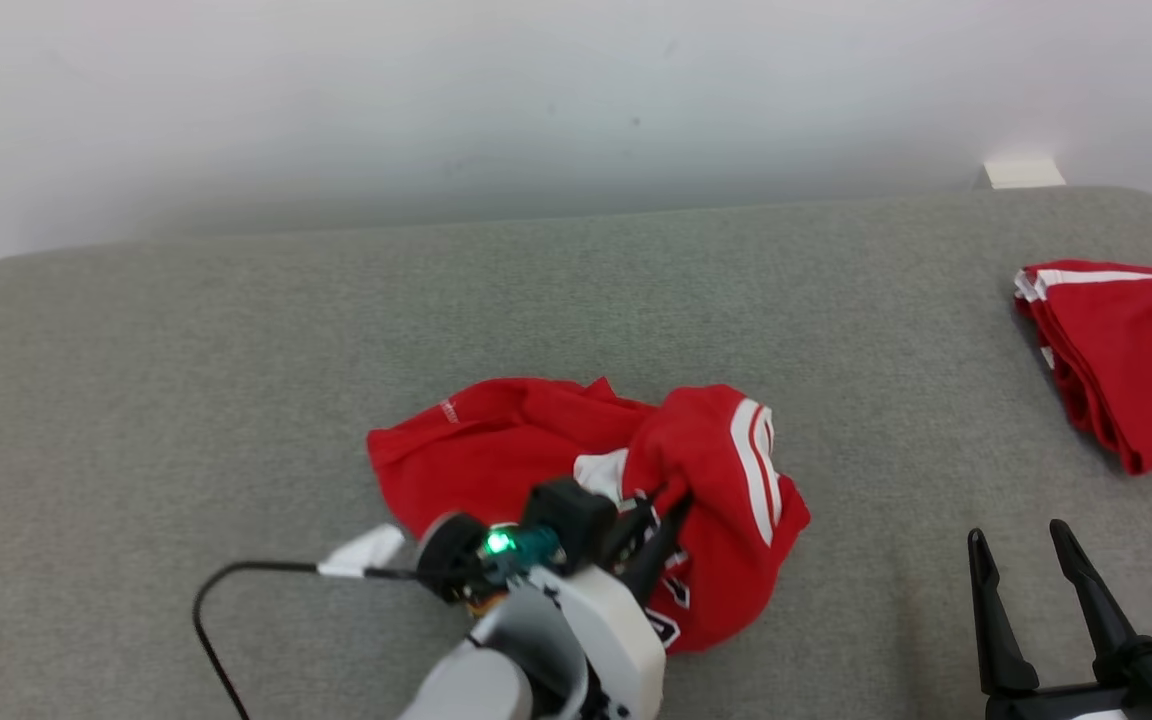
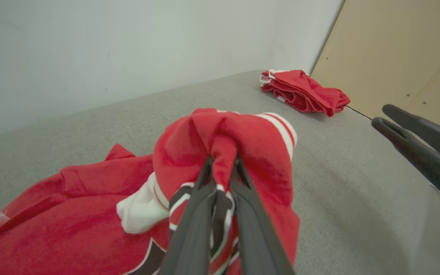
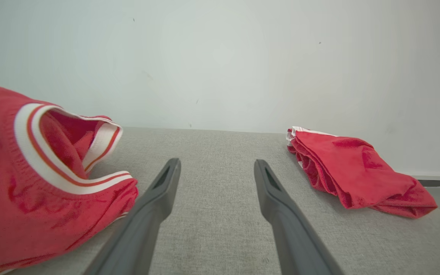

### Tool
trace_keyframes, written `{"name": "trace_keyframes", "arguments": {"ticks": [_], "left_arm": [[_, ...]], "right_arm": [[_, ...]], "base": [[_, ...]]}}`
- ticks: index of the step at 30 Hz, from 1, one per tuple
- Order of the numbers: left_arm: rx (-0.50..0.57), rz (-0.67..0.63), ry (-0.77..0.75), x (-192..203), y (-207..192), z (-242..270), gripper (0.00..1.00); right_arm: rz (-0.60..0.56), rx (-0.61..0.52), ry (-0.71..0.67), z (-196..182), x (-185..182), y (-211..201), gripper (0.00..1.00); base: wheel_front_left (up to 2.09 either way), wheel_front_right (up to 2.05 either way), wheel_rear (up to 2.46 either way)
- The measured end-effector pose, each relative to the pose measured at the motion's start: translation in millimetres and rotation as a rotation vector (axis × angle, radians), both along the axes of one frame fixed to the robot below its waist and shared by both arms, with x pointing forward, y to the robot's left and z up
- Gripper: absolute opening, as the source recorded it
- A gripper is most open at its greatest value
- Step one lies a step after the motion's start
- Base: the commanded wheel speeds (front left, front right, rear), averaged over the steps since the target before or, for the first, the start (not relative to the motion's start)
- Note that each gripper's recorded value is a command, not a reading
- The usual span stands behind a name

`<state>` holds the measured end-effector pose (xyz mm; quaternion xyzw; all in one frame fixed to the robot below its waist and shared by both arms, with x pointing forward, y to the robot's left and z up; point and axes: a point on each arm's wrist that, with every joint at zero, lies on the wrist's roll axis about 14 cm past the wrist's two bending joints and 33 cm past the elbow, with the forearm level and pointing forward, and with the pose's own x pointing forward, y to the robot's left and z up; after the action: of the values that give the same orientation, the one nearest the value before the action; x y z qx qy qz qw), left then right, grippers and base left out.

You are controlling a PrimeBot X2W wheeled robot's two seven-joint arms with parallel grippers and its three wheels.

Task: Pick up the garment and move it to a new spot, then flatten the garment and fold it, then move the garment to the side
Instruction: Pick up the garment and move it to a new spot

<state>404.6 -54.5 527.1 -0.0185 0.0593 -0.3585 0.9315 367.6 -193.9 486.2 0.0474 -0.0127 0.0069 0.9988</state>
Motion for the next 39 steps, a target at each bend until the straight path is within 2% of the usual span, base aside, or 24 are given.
{"name": "trace_keyframes", "arguments": {"ticks": [4, 7, 8, 9, 10, 11, 12, 14, 19, 25, 30, 33, 39], "left_arm": [[0.041, -0.111, 0.063, -25, -27, -40, 0.0], [0.007, -0.208, 0.11, -49, -47, -52, 0.0], [-0.015, -0.235, 0.136, -56, -52, -55, 0.06], [-0.022, -0.267, 0.149, -64, -57, -58, 0.17], [-0.031, -0.298, 0.16, -71, -61, -61, 0.33], [-0.053, -0.315, 0.188, -77, -65, -63, 0.76], [-0.063, -0.337, 0.194, -82, -67, -64, 1.0], [-0.116, -0.358, 0.193, -86, -73, -58, 1.0], [-0.15, -0.389, 0.207, -99, -76, -62, 1.0], [-0.184, -0.311, 0.184, -85, -62, -55, 1.0], [-0.165, -0.112, 0.113, -58, -14, -49, 1.0], [-0.162, 0.055, 0.077, -44, 27, -44, 1.0], [-0.121, 0.339, -0.043, -38, 110, -29, 1.0]], "right_arm": [[-0.033, 0.008, 0.017, -5, -4, -10, 1.0], [-0.044, 0.01, 0.03, -9, -6, -13, 1.0], [-0.047, 0.01, 0.034, -10, -6, -14, 1.0], [-0.049, 0.011, 0.037, -11, -7, -15, 1.0], [-0.05, 0.013, 0.04, -12, -7, -15, 1.0], [-0.049, 0.014, 0.043, -13, -7, -15, 1.0], [-0.049, 0.014, 0.045, -14, -7, -14, 1.0], [-0.048, 0.015, 0.047, -14, -7, -14, 1.0], [-0.047, 0.017, 0.051, -15, -8, -14, 1.0], [-0.052, 0.015, 0.036, -11, -14, -15, 1.0], [-0.066, 0.002, 0.009, -2, -22, -21, 1.0], [-0.071, -0.001, -0.002, 1, -26, -23, 1.0], [-0.062, -0.009, -0.006, 2, -32, -21, 1.0]], "base": [[0.0, 0.0, 0.0], [0.0, 0.0, 0.0], [0.0, 0.0, 0.0], [0.0, 0.0, 0.0], [0.0, 0.0, 0.0], [0.0, 0.0, 0.0], [0.0, 0.0, 0.0], [0.0, 0.0, 0.0], [0.0, 0.0, 0.0], [0.0, 0.0, 0.0], [0.0, 0.0, 0.0], [0.0, 0.0, 0.0], [0.0, 0.0, 0.0]]}}
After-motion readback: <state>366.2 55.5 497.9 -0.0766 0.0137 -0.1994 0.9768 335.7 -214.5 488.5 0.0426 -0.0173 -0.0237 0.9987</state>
